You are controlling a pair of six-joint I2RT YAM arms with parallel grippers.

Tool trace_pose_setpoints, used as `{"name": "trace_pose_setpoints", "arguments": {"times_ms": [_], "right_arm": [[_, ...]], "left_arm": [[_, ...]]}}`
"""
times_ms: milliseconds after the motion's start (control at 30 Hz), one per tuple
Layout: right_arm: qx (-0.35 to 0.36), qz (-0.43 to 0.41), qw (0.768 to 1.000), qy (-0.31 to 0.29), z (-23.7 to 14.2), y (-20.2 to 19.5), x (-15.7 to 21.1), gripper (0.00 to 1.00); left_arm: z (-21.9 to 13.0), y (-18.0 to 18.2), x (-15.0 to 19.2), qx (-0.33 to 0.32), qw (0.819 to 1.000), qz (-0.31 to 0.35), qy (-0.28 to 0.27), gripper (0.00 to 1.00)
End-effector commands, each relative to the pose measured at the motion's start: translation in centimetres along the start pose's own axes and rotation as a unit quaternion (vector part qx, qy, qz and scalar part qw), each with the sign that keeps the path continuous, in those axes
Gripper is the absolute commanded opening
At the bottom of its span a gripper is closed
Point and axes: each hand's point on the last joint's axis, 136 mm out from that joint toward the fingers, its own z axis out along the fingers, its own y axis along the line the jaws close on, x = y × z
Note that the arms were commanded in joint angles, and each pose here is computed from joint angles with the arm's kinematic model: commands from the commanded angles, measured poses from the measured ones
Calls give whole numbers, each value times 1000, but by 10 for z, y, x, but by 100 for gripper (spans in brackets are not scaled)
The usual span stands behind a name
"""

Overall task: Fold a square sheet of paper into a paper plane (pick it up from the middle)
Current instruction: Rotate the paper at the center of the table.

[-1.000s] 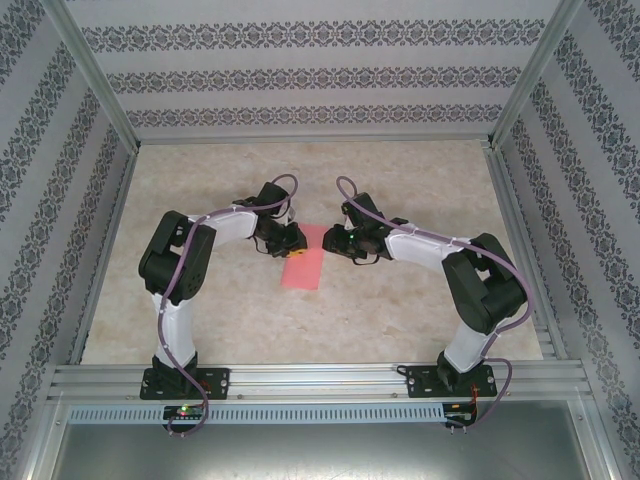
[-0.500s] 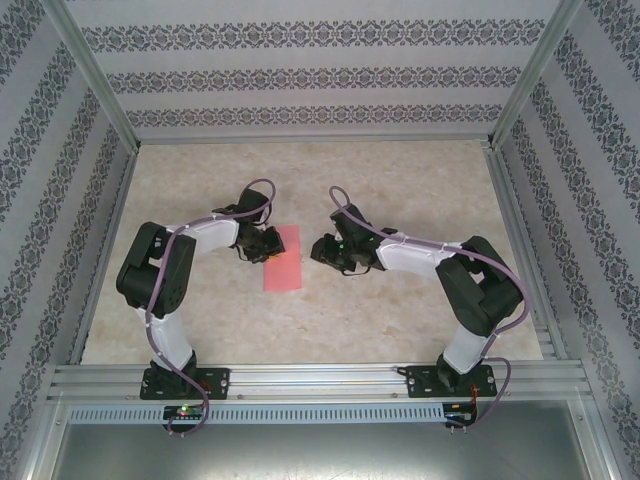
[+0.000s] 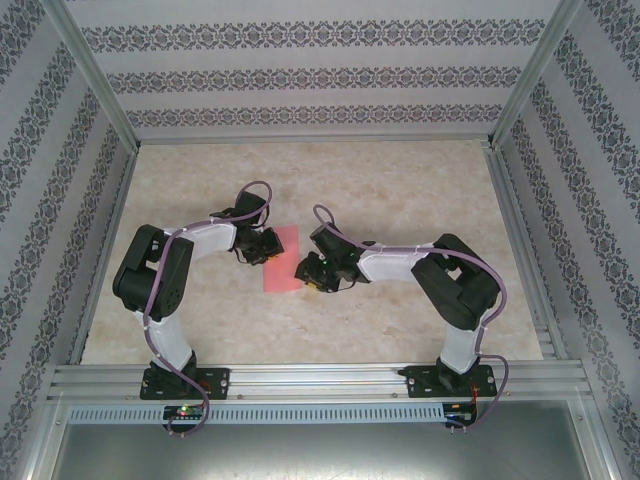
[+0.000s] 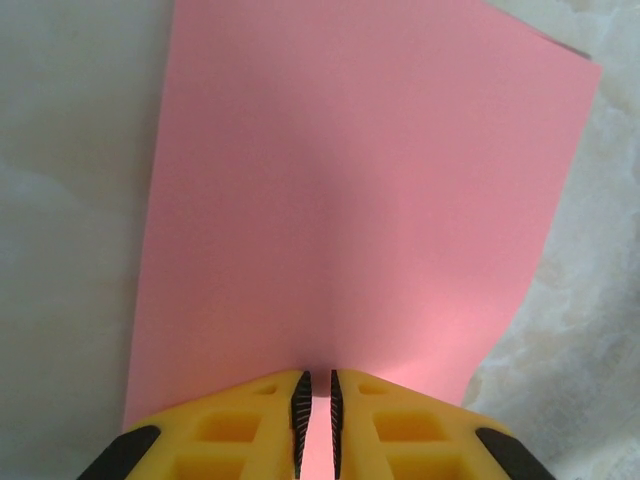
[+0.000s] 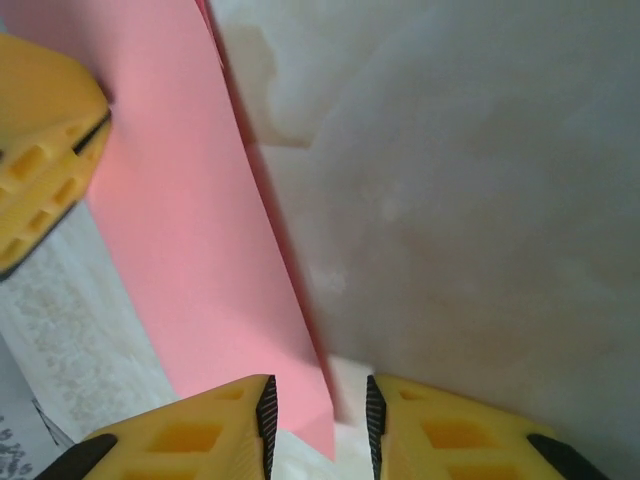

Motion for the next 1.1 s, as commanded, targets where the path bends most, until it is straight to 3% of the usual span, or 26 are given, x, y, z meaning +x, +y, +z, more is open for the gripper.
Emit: {"name": "trace_pose_setpoints", "arguments": {"times_ms": [0,733,900,1067], "right_arm": [[-4,9,1000,12,9,6,4,31],[-35,13,999,20,7,22,17,25],[-29,21,999,7,7,16,11,19],[-23,33,999,-2,4,3,1,2]], "left_arm": [[11,42,13,-63,997,-35,20,20],[13,44,13,-57,997,-39,25,20],[11,38,13,-43,998,-35,25,20],[-9,-9,6,58,998,2,16,24]]}}
